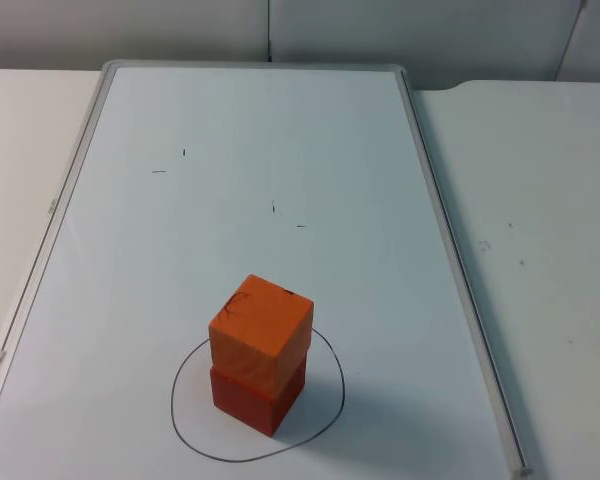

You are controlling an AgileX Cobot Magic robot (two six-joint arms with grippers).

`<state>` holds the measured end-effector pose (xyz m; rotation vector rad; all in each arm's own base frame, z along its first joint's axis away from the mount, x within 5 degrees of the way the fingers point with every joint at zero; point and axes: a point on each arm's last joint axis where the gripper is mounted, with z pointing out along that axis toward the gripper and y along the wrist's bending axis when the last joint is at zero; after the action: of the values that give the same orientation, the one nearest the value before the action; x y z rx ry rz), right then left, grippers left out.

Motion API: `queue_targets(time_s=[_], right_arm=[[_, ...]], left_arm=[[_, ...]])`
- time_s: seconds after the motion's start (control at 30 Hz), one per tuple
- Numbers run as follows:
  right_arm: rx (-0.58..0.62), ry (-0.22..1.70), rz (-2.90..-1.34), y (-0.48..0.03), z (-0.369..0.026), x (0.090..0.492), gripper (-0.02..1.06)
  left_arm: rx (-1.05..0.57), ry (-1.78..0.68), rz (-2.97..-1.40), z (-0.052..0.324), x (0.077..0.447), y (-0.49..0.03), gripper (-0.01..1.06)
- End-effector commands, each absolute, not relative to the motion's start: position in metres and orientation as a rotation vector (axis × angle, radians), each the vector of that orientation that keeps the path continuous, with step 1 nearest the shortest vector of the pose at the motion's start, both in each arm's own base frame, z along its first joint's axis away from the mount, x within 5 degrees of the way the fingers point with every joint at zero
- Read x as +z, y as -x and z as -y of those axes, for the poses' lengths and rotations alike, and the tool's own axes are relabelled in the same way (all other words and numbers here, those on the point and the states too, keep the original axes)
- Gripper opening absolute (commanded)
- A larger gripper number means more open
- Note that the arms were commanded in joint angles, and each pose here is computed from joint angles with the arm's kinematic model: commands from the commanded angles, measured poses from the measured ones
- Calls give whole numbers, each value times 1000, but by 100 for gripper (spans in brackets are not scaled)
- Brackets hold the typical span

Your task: Pick up one cube with the left hand and another cube with the right hand. First place the cube in the right hand at the target position, then stack the cube in the left hand on top.

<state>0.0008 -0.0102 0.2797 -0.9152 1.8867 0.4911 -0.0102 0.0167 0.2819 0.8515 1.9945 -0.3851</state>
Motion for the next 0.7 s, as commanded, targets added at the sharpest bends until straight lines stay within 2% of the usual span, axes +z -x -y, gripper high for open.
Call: queue_targets(time_s=[0.0,0.17,0.33,0.43,0.47,0.5,0.6,0.67], right_arm=[[496,922,-1872,-1,9,278,105],[492,915,-1874,-1,9,278,105],[435,822,-1908,0,9,278,105],[341,671,-1955,1,9,278,105],[279,569,-1980,2,9,278,105],[279,569,-1980,2,9,278,105],[151,361,-2021,4,8,278,105],[107,289,-2030,4,8,278,105]], left_arm=[[-393,-854,-1993,-17,281,10,105],[-393,-854,-1993,-17,281,10,105],[-393,-854,-1993,-17,281,10,105],[-393,-854,-1993,-17,281,10,105],[-393,-854,-1993,-17,281,10,105],[-393,-854,-1993,-17,281,10,105],[-393,-854,-1993,-17,281,10,105],[-393,-854,-1993,-17,281,10,105]])
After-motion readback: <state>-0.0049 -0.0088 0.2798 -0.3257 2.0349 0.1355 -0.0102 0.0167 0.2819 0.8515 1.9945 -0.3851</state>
